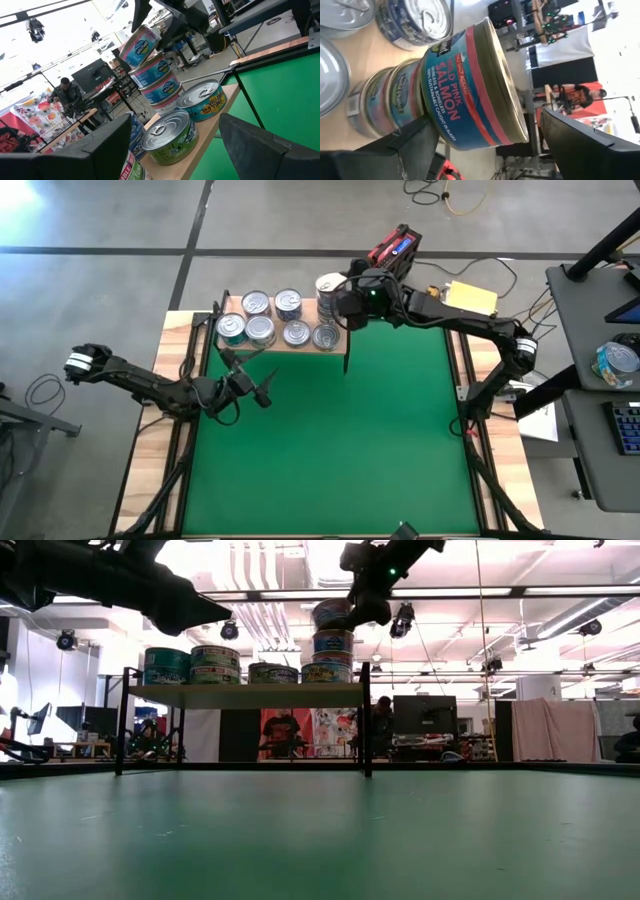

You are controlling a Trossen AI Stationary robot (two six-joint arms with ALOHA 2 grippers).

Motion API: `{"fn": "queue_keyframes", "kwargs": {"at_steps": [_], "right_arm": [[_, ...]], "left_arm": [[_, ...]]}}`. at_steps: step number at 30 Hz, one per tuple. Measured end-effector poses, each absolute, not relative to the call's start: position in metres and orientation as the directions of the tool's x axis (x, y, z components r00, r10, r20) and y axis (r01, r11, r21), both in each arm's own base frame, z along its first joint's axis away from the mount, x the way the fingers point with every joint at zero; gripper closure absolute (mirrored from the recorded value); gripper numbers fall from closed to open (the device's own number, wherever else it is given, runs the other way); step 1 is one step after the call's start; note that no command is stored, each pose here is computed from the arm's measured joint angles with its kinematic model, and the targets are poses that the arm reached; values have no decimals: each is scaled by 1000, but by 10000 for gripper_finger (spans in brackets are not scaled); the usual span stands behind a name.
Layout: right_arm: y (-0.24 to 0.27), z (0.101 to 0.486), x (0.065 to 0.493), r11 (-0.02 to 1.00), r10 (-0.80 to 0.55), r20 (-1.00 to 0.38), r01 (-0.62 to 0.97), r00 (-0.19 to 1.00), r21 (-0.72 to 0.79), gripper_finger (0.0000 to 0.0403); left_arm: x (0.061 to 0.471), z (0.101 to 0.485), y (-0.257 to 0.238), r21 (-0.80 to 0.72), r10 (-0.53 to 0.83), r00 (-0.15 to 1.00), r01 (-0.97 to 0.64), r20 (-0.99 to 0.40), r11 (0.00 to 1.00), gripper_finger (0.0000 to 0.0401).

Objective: Stack canned seafood by type on shelf
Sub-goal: Stack the blue tuna can on top of the blue tuna can on the shelf

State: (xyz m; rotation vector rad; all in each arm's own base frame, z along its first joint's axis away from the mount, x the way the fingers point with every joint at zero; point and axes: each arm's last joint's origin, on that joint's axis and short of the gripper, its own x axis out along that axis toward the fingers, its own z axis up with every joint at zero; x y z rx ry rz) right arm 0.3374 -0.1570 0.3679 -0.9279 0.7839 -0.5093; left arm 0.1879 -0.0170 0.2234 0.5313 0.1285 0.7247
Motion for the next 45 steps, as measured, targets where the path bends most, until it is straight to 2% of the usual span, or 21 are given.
{"fn": "queue_keyframes", "kwargs": {"at_steps": [10,22,32,45], "right_arm": [[-157,369,336,540,-684,-392,67,615,-839,69],[-157,367,334,528,-712,-410,50,570,-848,85],[-157,367,333,525,-719,-415,44,558,-850,72],[-159,363,336,524,-719,-418,39,555,-851,77]], "left_arm": [[188,223,-17,504,662,747,-598,68,623,118],[188,223,-17,505,662,747,-597,67,623,118],[188,223,-17,505,662,747,-597,67,623,118],[188,223,-17,502,662,747,-599,67,625,118]]}}
